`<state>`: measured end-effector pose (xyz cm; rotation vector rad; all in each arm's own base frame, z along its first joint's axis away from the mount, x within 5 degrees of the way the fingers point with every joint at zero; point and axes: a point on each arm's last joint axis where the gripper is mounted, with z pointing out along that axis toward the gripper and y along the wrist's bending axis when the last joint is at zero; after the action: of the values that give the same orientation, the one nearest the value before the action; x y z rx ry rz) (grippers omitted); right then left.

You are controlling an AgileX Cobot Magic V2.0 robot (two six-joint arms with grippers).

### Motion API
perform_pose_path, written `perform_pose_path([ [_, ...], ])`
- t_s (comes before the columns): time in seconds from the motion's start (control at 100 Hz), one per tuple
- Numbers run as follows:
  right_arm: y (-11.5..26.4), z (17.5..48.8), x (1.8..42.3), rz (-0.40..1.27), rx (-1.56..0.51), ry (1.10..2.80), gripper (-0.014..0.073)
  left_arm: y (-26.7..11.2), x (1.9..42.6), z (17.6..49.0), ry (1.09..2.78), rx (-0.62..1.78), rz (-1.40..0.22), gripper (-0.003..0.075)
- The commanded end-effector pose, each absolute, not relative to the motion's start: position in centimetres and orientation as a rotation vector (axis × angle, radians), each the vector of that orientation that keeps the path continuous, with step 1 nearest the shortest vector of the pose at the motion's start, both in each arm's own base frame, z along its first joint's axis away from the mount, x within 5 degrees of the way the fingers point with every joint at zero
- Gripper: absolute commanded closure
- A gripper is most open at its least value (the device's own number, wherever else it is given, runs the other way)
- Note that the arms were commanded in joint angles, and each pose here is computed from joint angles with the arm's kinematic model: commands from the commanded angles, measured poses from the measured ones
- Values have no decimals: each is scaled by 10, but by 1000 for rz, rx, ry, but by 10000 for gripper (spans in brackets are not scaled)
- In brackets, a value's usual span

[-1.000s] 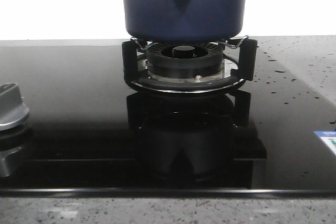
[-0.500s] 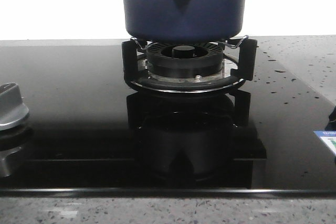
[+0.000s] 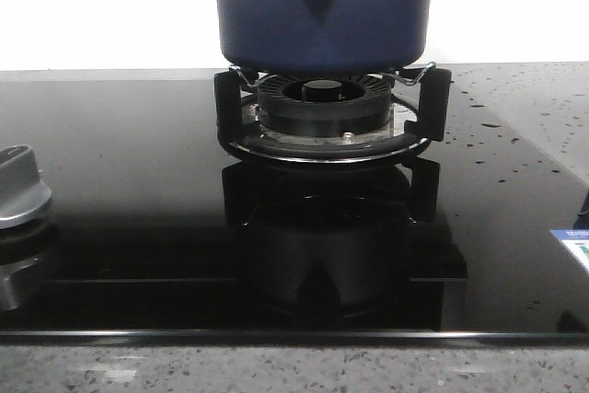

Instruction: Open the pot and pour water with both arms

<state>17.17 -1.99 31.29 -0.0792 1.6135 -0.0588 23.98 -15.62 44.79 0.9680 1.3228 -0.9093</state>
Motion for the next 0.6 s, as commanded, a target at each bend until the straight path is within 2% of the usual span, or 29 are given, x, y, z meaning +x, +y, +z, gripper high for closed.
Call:
perform_pose_path([
  [0.0,-13,336,158,-18,-89,1485,-73,-167,242,462,1223,896,-977,511],
  [0.1,-9,346,142,-5,-67,1429,-64,-179,262,447,1258,845,-1031,511],
  [0.17,-7,351,132,-7,-49,1408,4,-184,274,435,1276,834,-1045,511],
  [0.22,-6,353,125,-5,-33,1395,88,-188,282,427,1292,836,-1045,511],
  [0.41,-4,361,102,-48,-11,1341,547,-199,301,400,1353,848,-1056,511],
  [0.47,-3,363,97,-50,-14,1321,660,-204,304,393,1366,856,-1062,511],
  [0.59,-3,364,94,-50,-14,1305,661,-212,308,384,1380,871,-1057,511],
])
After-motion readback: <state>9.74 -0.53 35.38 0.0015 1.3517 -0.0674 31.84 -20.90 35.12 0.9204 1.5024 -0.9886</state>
